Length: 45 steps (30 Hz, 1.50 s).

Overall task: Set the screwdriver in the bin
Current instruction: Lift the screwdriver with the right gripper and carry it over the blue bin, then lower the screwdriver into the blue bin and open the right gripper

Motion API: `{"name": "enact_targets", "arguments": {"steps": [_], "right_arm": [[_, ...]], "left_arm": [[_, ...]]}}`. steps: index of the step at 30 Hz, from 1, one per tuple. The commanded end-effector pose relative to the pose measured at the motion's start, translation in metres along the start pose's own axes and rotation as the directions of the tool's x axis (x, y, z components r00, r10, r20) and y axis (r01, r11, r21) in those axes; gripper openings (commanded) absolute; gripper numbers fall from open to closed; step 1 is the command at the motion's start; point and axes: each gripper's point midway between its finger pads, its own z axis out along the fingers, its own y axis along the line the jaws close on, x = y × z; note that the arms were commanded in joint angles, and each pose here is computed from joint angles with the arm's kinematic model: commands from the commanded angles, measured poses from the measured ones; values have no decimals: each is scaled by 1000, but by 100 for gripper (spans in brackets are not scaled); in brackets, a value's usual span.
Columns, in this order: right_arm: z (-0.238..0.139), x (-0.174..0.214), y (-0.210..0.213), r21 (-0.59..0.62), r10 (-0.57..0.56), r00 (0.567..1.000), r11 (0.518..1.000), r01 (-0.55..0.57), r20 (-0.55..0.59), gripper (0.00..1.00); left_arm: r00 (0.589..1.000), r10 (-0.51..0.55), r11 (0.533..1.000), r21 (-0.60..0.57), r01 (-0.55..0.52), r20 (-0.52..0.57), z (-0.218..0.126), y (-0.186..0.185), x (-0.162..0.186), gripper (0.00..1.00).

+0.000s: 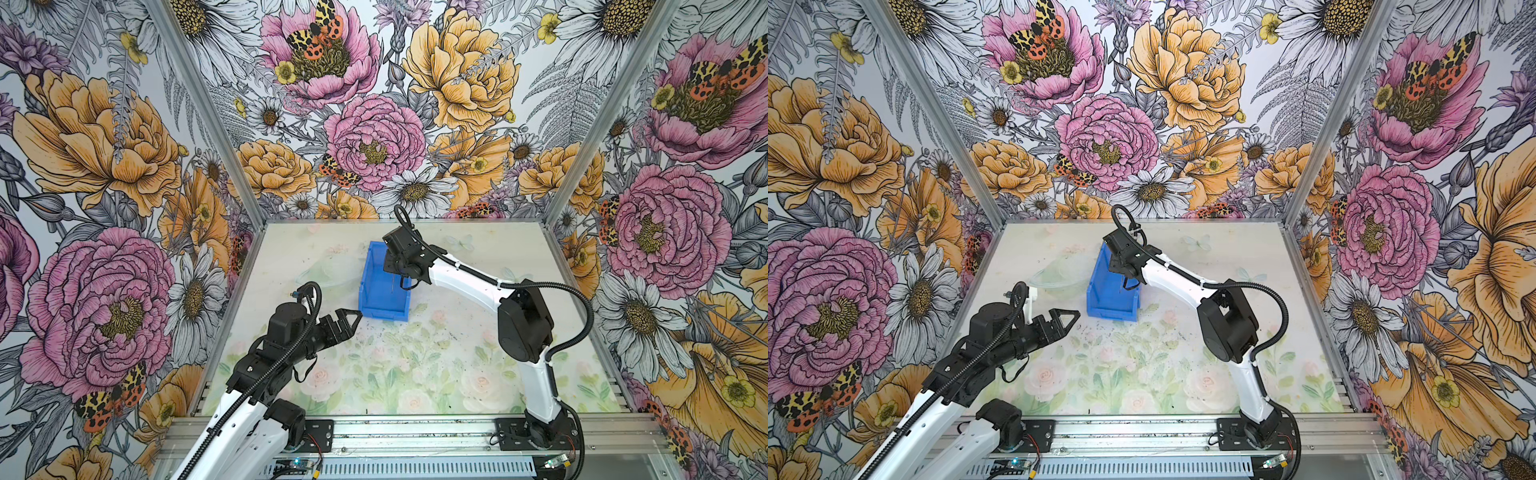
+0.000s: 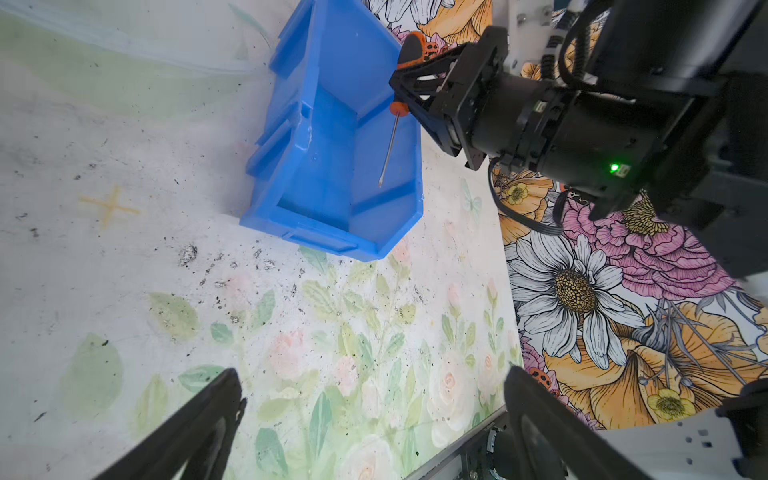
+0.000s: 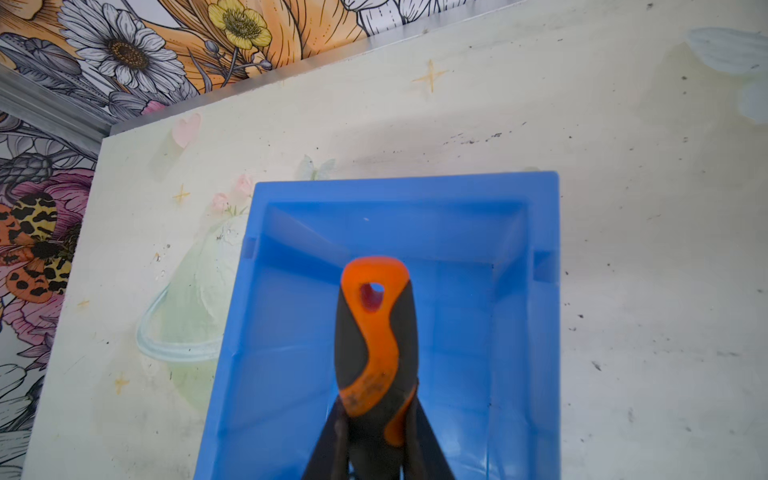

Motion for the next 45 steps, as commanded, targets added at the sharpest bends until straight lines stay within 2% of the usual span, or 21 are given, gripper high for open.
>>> {"name": "enact_targets", "arguments": {"steps": [1, 23, 31, 42, 45], "right_arm": [[8, -5, 17, -52, 8, 1000, 999, -9, -7, 0], [86, 32, 4, -4, 41, 993, 999, -42, -107, 0], [97, 26, -8, 53, -8, 998, 999, 11, -63, 0], [113, 37, -13, 53, -19, 995, 998, 24, -98, 0], [114, 37, -13, 51, -25, 995, 998, 30, -100, 3]], "left_arm": [[999, 11, 1000, -21, -11, 38, -1, 5, -4, 99], [998, -8, 997, -80, 14, 69, -1, 19, -6, 99], [996, -15, 992, -126, 25, 85, -7, 34, -1, 99], [993, -28, 989, -144, 44, 111, -11, 41, -1, 99], [993, -30, 988, -150, 47, 117, -12, 42, -1, 99]]}}
